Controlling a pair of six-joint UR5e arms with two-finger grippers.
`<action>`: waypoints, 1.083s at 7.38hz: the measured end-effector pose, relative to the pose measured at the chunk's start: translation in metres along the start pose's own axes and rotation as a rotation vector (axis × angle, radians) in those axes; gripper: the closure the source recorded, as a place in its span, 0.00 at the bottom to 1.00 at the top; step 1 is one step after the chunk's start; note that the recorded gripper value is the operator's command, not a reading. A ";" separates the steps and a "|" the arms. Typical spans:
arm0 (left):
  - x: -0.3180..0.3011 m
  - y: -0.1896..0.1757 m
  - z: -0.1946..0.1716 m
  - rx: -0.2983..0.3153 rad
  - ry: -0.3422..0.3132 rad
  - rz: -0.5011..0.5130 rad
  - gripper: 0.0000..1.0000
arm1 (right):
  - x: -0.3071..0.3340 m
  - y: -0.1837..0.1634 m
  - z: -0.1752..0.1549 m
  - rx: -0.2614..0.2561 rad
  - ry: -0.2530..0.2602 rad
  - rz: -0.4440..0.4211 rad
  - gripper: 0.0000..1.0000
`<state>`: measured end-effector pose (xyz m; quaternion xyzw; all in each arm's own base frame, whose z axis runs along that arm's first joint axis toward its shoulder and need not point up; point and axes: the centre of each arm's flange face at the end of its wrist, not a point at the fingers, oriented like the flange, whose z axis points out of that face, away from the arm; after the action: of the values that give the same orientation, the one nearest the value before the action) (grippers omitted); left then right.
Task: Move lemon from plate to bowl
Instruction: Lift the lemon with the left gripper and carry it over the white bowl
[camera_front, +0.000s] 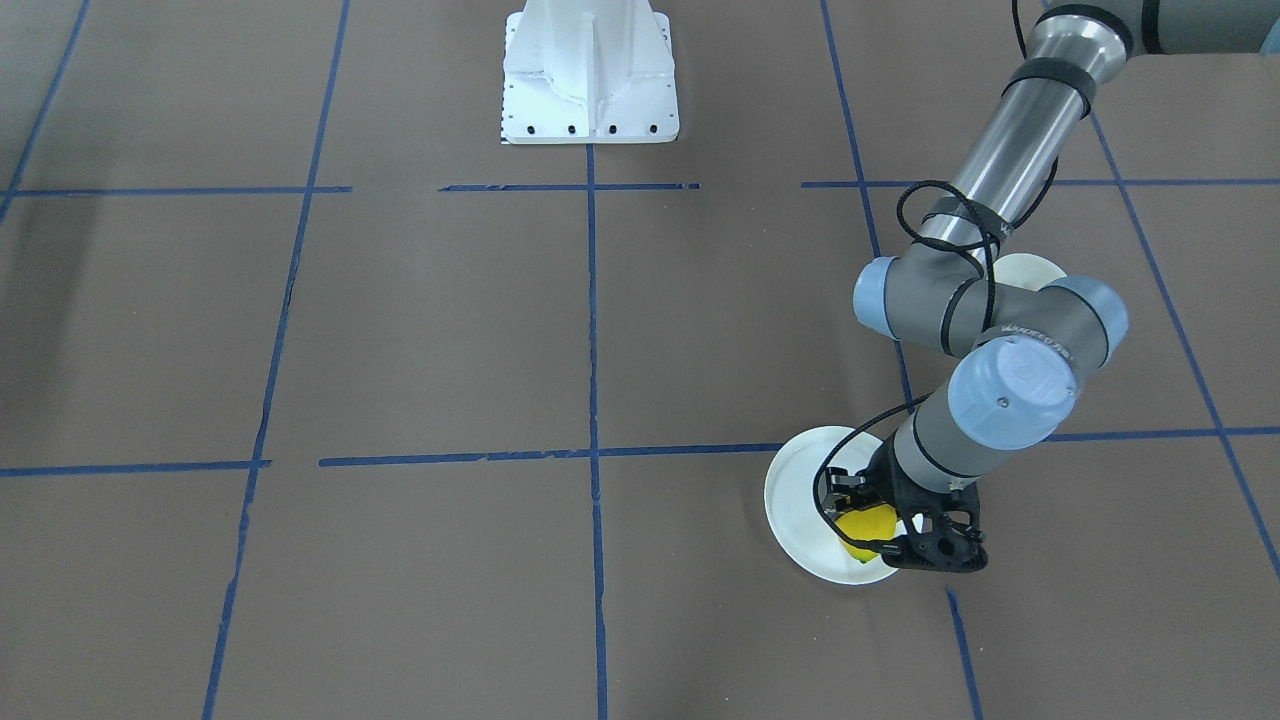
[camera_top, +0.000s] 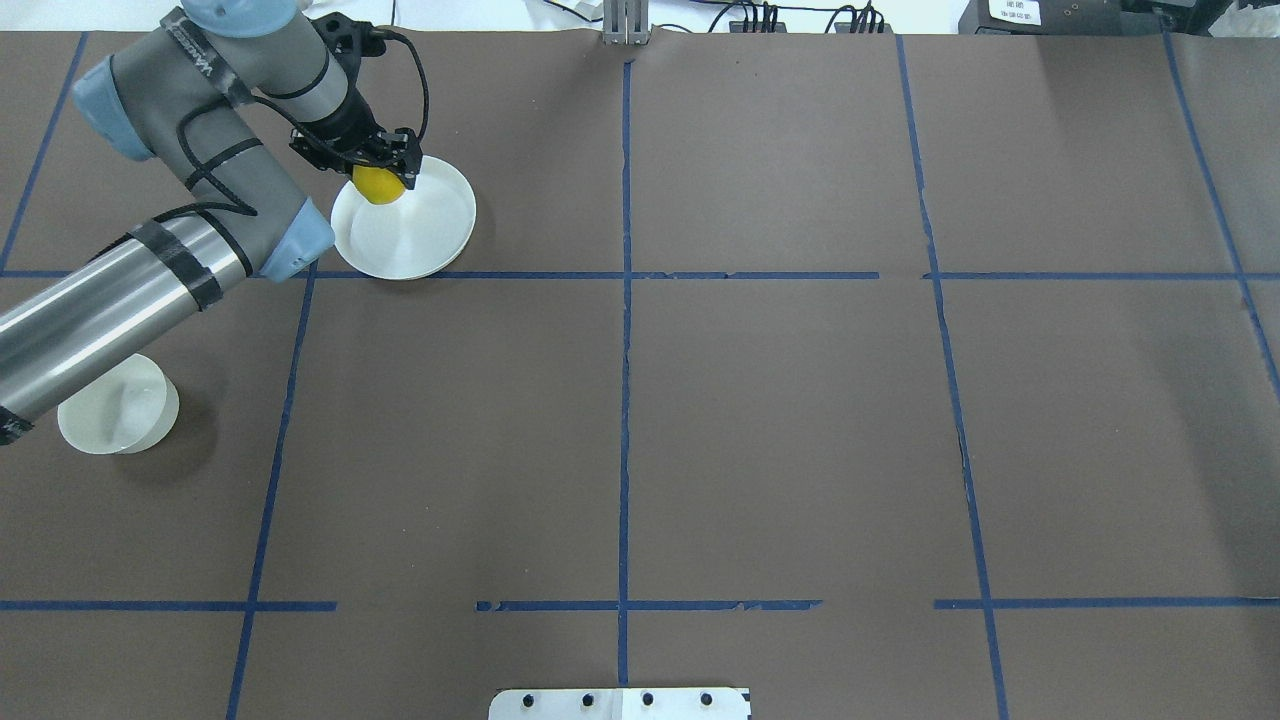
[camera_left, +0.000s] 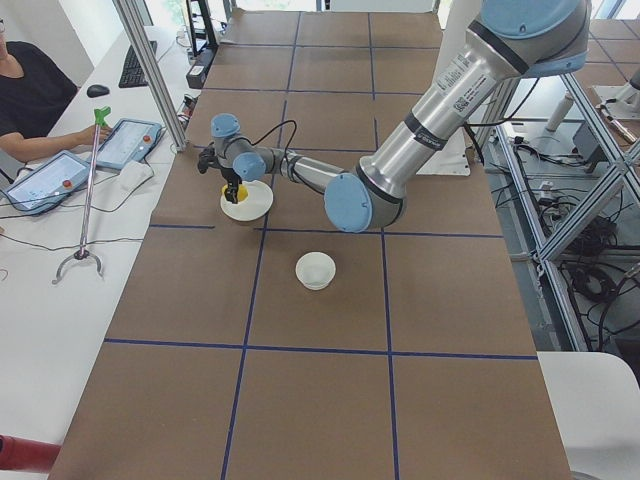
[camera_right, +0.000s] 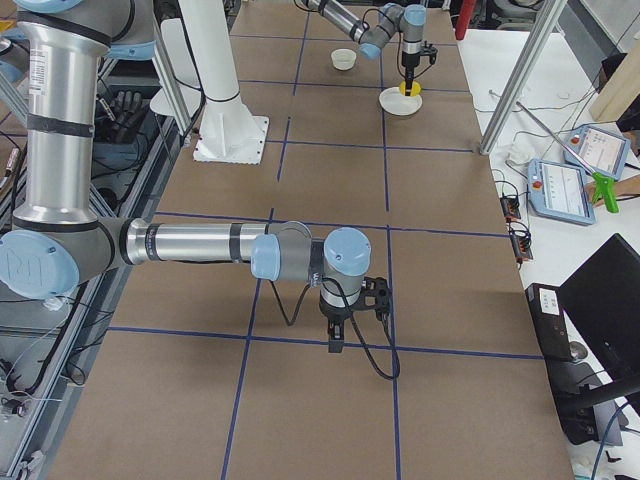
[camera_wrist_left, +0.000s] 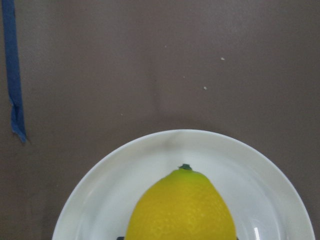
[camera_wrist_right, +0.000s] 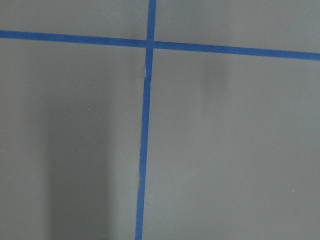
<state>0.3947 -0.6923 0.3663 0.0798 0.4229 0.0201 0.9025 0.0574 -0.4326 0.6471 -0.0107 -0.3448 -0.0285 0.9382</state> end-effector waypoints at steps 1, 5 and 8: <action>-0.008 0.017 -0.027 0.010 0.000 -0.005 1.00 | 0.000 0.000 0.000 0.000 0.000 0.000 0.00; -0.072 0.115 -0.080 0.002 -0.034 -0.035 1.00 | 0.000 0.000 0.000 0.000 0.000 0.000 0.00; -0.171 0.204 -0.070 0.028 -0.037 -0.075 1.00 | 0.000 0.000 0.000 0.000 0.000 0.000 0.00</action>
<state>0.2378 -0.4995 0.4849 0.0768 0.4090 -0.0210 0.9091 0.0574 -0.4326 0.6471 -0.0108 -0.3448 -0.0285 0.9382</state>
